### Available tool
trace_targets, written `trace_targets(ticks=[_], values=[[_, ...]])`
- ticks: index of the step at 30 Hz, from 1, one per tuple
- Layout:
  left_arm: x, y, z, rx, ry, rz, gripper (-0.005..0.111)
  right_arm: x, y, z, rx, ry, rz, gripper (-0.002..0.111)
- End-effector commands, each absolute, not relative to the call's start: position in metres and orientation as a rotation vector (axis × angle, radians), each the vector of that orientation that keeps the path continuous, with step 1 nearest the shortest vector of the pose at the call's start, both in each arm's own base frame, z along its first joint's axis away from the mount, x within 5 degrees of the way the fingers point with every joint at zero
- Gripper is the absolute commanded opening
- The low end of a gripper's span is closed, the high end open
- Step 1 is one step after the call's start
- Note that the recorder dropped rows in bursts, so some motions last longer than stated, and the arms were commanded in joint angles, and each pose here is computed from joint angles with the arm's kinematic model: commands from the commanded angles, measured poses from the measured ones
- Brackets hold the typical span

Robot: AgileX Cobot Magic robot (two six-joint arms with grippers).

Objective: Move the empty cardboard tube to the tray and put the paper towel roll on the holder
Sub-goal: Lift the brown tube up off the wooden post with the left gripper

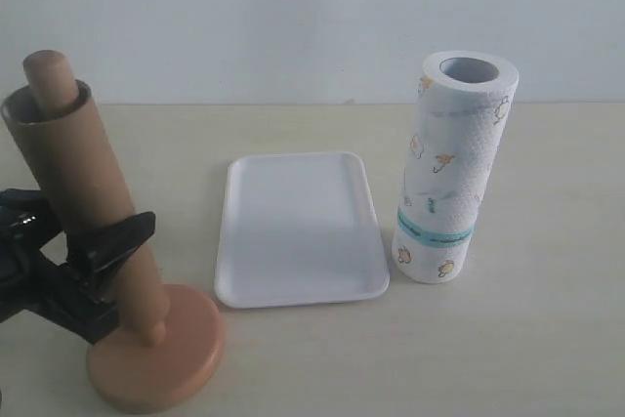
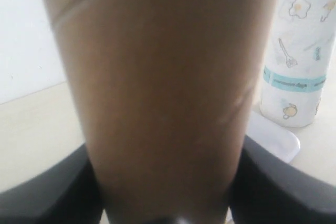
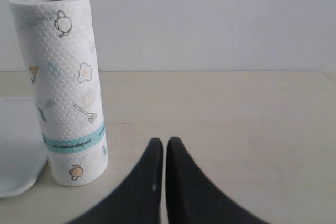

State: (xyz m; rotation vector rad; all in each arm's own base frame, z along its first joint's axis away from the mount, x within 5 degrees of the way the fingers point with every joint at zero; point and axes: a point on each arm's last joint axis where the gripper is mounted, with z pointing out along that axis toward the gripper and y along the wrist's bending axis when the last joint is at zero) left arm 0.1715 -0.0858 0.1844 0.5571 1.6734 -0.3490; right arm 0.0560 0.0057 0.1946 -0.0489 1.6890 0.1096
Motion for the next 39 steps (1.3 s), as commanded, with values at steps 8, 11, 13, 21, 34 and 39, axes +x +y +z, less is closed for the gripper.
trace_targets(ticks=[8,11,13,21,34,39], values=[[0.146,-0.081,0.237,0.523,1.508,-0.427,0.004,0.056,0.005,0.196,-0.05,1.675,0.103,0.003],[0.144,-0.08,0.258,0.502,1.481,-0.442,0.004,0.056,0.005,0.196,-0.05,1.675,0.103,0.003],[0.142,-0.078,0.274,0.497,1.464,-0.436,0.004,0.056,0.005,0.196,-0.05,1.675,0.103,0.003],[0.134,-0.079,0.323,0.492,1.386,-0.493,0.004,0.056,0.005,0.196,-0.05,1.675,0.103,0.003],[0.127,-0.084,0.37,0.512,1.309,-0.59,0.004,0.056,0.005,0.196,-0.05,1.675,0.103,0.003],[0.127,-0.08,0.382,0.495,1.3,-0.534,0.004,0.056,0.005,0.196,-0.05,1.675,0.103,0.003]])
